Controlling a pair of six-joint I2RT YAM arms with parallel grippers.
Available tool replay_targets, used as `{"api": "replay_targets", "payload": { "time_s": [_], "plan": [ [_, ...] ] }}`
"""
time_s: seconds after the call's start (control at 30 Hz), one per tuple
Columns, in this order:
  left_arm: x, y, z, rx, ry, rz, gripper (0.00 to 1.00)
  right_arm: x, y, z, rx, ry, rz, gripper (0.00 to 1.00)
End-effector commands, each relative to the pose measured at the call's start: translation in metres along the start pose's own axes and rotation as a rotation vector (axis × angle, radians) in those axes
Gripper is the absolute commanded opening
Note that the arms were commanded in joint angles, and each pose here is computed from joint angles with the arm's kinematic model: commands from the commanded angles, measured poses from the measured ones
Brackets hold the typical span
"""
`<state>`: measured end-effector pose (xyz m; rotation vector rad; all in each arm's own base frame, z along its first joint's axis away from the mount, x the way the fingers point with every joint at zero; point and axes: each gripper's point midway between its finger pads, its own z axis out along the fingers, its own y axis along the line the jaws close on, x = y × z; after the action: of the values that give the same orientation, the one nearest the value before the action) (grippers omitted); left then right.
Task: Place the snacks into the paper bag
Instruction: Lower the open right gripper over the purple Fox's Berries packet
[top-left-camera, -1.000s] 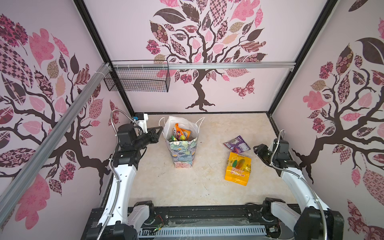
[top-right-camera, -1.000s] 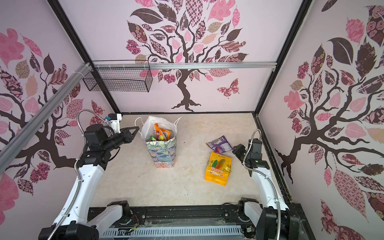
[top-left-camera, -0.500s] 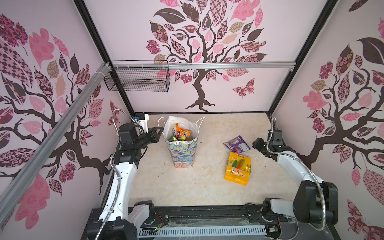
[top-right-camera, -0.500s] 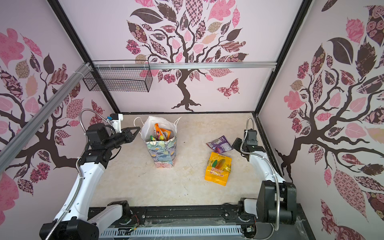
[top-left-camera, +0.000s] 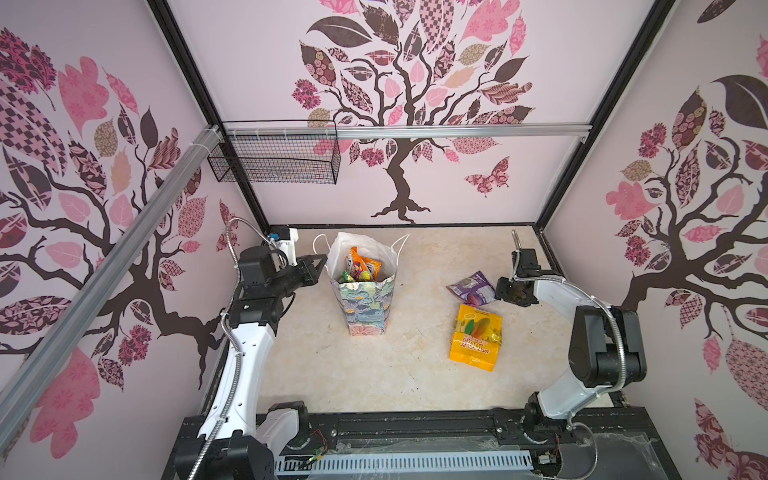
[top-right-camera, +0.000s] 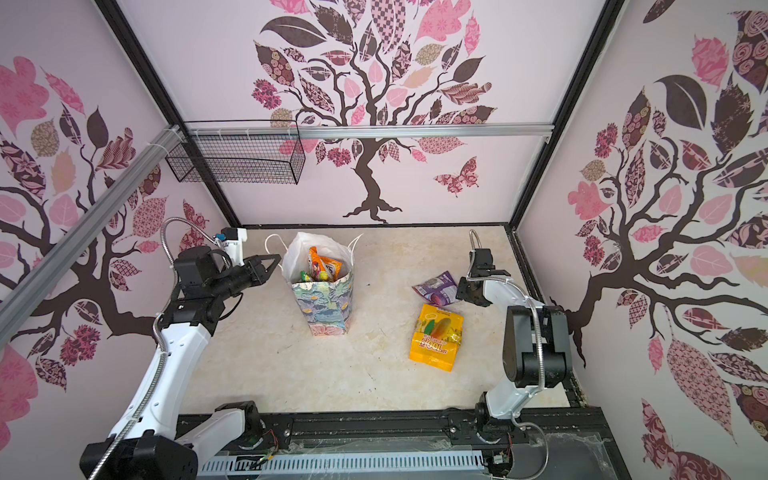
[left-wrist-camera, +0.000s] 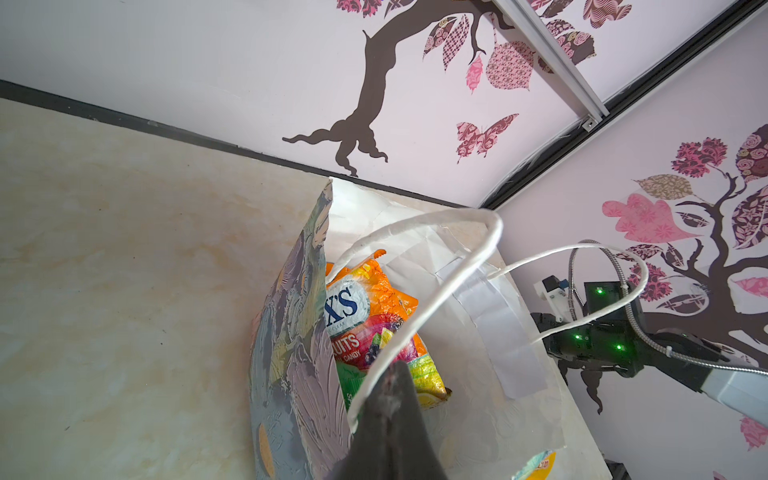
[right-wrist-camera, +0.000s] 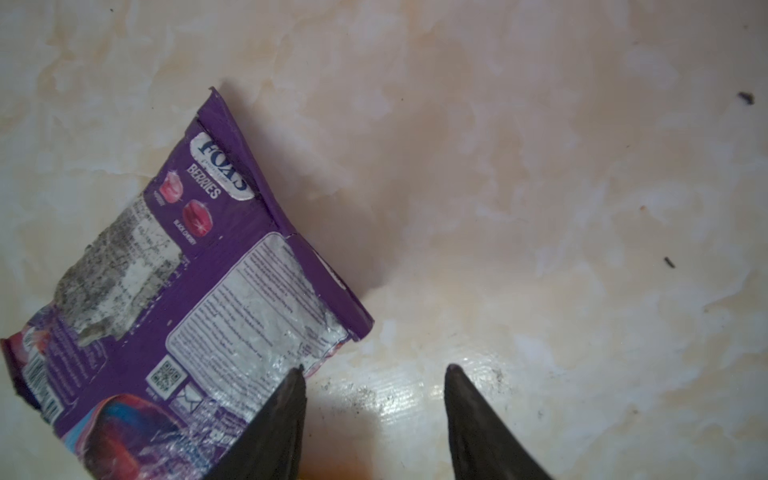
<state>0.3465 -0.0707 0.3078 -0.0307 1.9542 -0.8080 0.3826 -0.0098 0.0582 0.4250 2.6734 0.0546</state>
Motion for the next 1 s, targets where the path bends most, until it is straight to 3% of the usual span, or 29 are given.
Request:
{"api": "replay_targets", "payload": {
  "time_s": [0.0, 0.3, 0.63, 0.8, 0.87, 0.97],
  "plan": [
    [0.003, 0.004, 0.001, -0.010, 0.008, 0.017, 0.00, 0.001, 0.005, 0.007, -0.026, 0.031, -0.029, 0.55],
    [0.002, 0.003, 0.001, -0.011, 0.007, 0.019, 0.00, -0.015, 0.034, 0.020, -0.147, 0.012, -0.048, 0.53],
    [0.001, 0.003, -0.002, -0.017, 0.001, 0.025, 0.00, -0.014, 0.130, 0.017, -0.371, 0.039, -0.167, 0.53],
    [0.001, 0.002, -0.003, -0.015, -0.003, 0.029, 0.00, -0.019, 0.167, -0.004, -0.454, 0.014, -0.220, 0.53],
    [0.000, 0.001, -0.003, -0.014, -0.005, 0.030, 0.00, -0.020, 0.175, -0.014, -0.450, 0.007, -0.259, 0.53],
    [0.000, 0.001, -0.004, -0.014, -0.007, 0.031, 0.00, -0.015, 0.178, -0.026, -0.317, -0.027, -0.402, 0.54]
  ]
}}
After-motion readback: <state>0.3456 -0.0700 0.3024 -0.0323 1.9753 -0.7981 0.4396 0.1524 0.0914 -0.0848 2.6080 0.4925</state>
